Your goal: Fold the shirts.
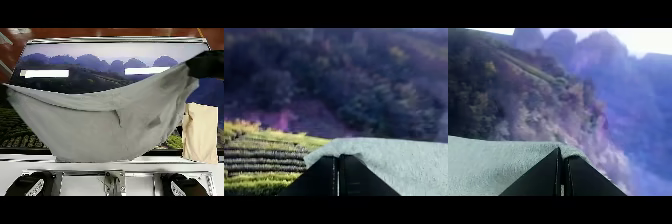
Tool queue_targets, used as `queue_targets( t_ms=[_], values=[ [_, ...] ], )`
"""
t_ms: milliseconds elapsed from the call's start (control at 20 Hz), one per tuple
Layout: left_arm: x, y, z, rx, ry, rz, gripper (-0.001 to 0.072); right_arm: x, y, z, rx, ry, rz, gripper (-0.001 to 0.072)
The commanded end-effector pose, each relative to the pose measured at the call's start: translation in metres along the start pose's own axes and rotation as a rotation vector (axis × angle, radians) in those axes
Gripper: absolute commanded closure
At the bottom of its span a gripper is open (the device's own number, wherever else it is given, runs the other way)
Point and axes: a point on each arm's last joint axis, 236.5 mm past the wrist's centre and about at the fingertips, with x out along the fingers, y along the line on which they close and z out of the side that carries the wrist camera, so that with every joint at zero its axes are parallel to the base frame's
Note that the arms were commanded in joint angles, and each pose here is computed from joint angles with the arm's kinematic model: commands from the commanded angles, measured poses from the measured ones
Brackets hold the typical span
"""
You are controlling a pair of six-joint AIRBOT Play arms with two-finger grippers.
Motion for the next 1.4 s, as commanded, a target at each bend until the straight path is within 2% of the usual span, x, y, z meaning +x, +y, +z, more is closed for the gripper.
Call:
queue_targets(
  t_ms=[0,100,250,500,550,600,650,700,800,950,1050,1100,1250,1350],
  values=[
    [0.099,0.017,-0.034,-0.041,0.174,0.077,0.0669,0.115,-0.029,-0.013,0.142,0.106,-0.023,0.0645],
    [0.155,0.019,-0.044,-0.08,0.238,0.07,0.0668,0.185,-0.045,-0.028,0.187,0.135,-0.035,0.0645],
    [0.219,-0.002,-0.072,-0.29,0.343,-0.012,0.0668,0.254,-0.059,-0.064,0.263,0.206,-0.044,0.0644],
    [0.266,-0.06,-0.135,-0.429,0.581,-0.148,0.0667,0.307,-0.04,-0.132,0.491,0.4,0.023,0.0636],
    [0.267,-0.067,-0.14,-0.449,0.608,-0.165,0.063,0.31,-0.035,-0.133,0.516,0.404,0.043,0.0571],
    [0.265,-0.07,-0.144,-0.471,0.636,-0.18,0.0424,0.31,-0.033,-0.131,0.526,0.397,0.054,0.0232],
    [0.259,-0.066,-0.145,-0.482,0.665,-0.18,0.0119,0.307,-0.035,-0.128,0.512,0.388,0.055,0.0019],
    [0.249,-0.058,-0.146,-0.483,0.709,-0.175,0.0001,0.298,-0.04,-0.124,0.473,0.386,0.059,0.0019],
    [0.215,-0.033,-0.15,-0.394,0.827,-0.207,0.0,0.268,-0.062,-0.124,0.344,0.421,0.033,0.0019],
    [0.162,0.016,-0.162,-0.387,0.907,-0.15,0.0001,0.189,-0.143,-0.166,0.138,0.66,-0.196,0.0021],
    [0.136,0.025,-0.182,-0.424,0.888,-0.134,0.0,0.13,-0.196,-0.203,0.123,0.871,-0.347,0.0021],
    [0.125,0.024,-0.206,-0.439,0.91,-0.128,0.0,0.114,-0.204,-0.217,0.19,0.923,-0.348,0.0022],
    [0.106,0.009,-0.298,-0.529,1.031,-0.125,-0.0002,0.122,-0.177,-0.224,0.496,0.842,-0.082,0.0021],
    [0.107,-0.012,-0.331,-0.59,1.046,-0.197,-0.0002,0.128,-0.157,-0.221,0.612,0.795,0.066,0.0021]
  ],
)
